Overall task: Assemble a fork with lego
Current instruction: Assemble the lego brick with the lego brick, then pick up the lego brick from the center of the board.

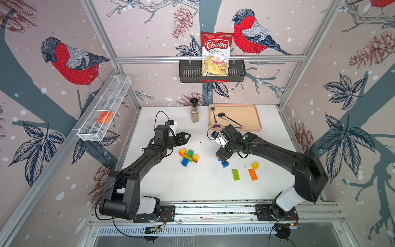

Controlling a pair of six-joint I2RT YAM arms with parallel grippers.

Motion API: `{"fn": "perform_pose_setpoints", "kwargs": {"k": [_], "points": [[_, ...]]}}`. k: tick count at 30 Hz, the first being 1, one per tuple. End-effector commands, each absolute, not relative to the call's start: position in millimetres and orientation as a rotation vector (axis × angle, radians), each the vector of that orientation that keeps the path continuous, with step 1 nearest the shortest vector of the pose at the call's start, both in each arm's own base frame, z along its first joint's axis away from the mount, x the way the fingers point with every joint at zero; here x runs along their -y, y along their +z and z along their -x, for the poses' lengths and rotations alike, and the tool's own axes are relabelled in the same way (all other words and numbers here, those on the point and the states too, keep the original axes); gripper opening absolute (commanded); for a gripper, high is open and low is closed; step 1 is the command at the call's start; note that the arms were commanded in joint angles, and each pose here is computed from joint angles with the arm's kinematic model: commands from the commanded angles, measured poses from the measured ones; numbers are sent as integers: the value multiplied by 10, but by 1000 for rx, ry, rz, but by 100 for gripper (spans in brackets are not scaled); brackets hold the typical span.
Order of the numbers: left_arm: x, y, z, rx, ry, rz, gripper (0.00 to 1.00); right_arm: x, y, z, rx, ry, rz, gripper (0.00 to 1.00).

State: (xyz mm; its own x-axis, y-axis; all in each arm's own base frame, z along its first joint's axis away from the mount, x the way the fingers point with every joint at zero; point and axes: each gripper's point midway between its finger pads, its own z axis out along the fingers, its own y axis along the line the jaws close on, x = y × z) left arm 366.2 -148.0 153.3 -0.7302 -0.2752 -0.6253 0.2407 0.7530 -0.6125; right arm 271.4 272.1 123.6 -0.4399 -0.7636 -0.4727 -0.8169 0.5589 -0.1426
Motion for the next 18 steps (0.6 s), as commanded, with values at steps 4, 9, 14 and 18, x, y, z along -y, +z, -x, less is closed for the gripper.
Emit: {"fn": "perform_pose_setpoints", "kwargs": {"k": [4, 9, 14, 18], "points": [[1491, 1672, -3623, -2155, -916, -5, 70, -2595, 1633, -2808, -2236, 104, 889, 100], [1505, 1689, -3605, -2149, -925, -19, 70, -2357, 1506, -2794, -2417, 89, 652, 100], [1519, 1700, -3589, -2143, -934, -31, 70, -2225, 1436, -2631, -2451, 105, 558, 100], [1524, 1697, -3571, -2134, -943, -35, 70, -2187, 1406, -2436, -2482, 225, 488, 100]]}}
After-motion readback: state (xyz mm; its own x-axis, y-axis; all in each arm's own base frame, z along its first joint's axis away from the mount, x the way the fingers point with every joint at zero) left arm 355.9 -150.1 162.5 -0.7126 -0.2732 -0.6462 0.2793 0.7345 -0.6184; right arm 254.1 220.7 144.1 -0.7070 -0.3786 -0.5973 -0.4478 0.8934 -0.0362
